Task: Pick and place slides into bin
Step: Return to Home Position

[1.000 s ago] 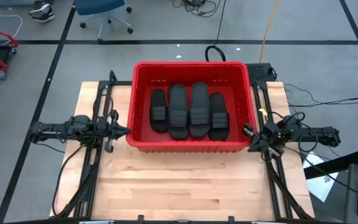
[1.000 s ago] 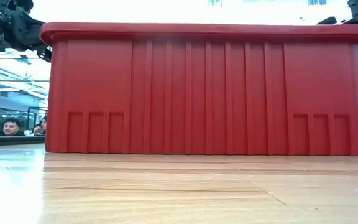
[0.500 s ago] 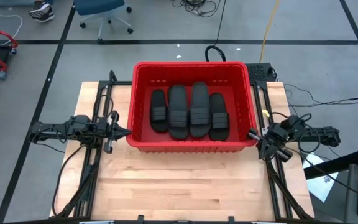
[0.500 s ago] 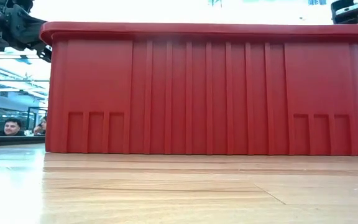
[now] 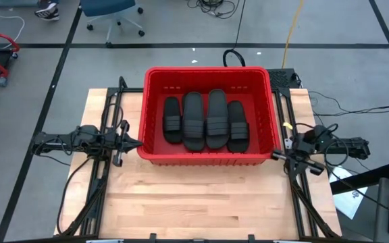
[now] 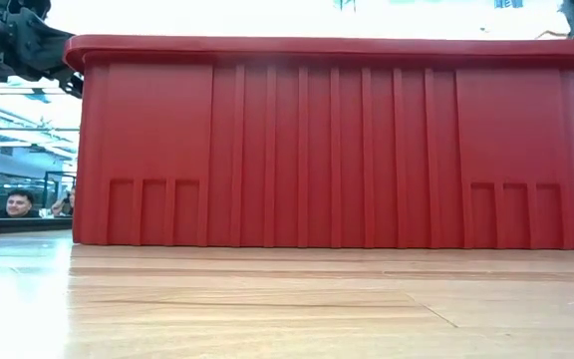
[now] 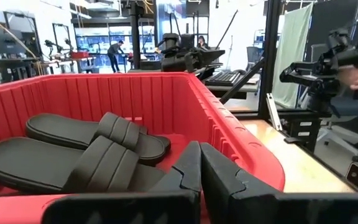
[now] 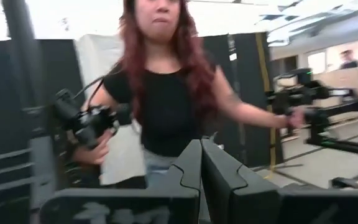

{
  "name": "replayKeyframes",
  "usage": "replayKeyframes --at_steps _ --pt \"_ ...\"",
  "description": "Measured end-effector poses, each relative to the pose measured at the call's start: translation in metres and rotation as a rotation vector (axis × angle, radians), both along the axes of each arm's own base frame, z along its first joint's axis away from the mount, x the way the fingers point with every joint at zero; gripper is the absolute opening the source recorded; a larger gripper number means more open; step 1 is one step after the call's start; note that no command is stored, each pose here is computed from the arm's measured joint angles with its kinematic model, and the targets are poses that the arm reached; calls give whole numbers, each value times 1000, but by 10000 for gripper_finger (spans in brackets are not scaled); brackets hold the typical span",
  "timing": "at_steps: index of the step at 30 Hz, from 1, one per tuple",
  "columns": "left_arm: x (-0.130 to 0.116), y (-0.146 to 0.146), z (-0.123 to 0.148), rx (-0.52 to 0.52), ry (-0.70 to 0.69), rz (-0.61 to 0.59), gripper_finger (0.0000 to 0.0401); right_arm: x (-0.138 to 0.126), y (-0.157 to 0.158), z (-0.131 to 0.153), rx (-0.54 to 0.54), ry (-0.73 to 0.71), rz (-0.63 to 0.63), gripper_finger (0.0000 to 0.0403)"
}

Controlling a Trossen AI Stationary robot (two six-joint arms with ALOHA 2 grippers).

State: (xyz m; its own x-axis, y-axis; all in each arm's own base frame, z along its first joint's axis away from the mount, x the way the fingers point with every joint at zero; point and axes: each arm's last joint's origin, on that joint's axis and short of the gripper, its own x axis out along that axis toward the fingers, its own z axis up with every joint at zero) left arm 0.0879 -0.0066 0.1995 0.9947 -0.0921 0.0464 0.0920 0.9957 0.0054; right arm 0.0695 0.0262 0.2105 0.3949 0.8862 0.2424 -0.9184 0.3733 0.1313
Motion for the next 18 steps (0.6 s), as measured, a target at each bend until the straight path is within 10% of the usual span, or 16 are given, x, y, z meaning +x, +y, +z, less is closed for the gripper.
replayKeyframes --at_steps 5,18 --pt "0 2 1 14 -7 77 5 -11 1 12 -17 -172 52 0" --pt "0 4 3 20 -26 131 11 -2 6 -7 -92 -1 152 0"
